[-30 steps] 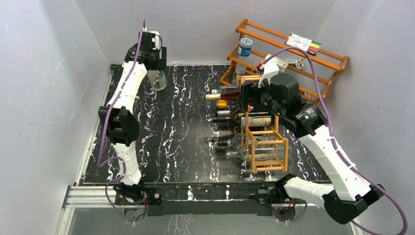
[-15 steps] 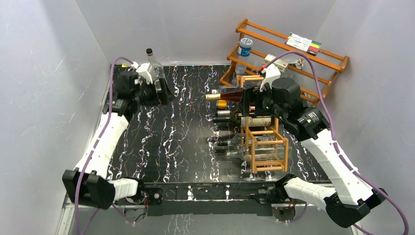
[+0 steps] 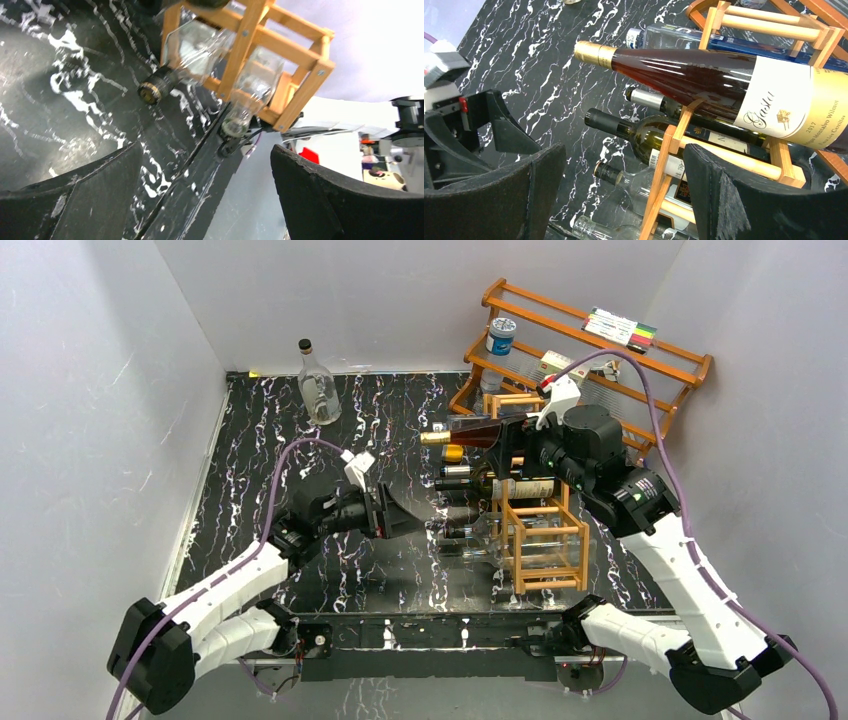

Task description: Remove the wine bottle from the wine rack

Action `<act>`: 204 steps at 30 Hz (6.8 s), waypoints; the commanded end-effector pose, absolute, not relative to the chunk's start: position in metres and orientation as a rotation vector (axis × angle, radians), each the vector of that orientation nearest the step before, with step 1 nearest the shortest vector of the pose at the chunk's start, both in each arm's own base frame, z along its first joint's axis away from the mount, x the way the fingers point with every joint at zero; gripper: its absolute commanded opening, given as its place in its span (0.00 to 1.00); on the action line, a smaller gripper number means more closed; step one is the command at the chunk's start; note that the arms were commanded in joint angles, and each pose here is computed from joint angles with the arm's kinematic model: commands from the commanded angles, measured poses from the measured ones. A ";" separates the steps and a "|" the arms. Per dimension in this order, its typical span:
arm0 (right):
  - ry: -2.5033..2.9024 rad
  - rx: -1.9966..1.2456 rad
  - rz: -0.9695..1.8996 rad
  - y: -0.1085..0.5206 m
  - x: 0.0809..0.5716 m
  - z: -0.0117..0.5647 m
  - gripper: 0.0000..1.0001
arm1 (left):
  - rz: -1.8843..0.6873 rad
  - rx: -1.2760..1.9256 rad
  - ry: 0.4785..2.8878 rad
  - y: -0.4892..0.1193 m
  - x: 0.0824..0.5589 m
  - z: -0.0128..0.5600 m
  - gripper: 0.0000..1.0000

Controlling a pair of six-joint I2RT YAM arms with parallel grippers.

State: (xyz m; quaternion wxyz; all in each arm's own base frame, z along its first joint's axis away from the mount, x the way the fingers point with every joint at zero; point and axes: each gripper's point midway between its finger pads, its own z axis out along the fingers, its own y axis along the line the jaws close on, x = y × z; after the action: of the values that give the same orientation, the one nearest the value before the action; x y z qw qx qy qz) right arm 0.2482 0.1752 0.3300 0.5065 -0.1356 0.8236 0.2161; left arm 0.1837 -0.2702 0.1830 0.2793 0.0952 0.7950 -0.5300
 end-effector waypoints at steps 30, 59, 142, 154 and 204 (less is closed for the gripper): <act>1.914 -0.339 0.546 0.174 0.242 0.338 0.98 | -1.742 -0.106 1.880 -0.336 0.362 0.243 0.78; 1.507 -1.194 0.311 0.255 0.299 0.326 0.96 | -1.209 -0.082 2.009 -0.221 0.280 0.226 0.98; 1.120 -1.287 -0.808 0.286 0.343 0.403 0.00 | -0.760 -0.101 1.978 -0.129 0.205 0.244 0.98; 1.135 -1.127 -0.707 0.278 0.331 0.449 0.00 | -0.769 -0.102 1.981 -0.130 0.204 0.244 0.98; 1.133 -0.828 0.345 0.368 0.265 0.567 0.00 | -0.787 -0.111 1.991 -0.132 0.203 0.249 0.98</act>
State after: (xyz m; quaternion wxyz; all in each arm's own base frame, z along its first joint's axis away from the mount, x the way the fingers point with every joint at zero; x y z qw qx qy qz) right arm 0.2778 0.3542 0.4544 0.6213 -0.4671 0.6259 0.0636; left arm 0.2037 -0.1372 0.2389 0.4638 -0.0495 0.8206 -0.3303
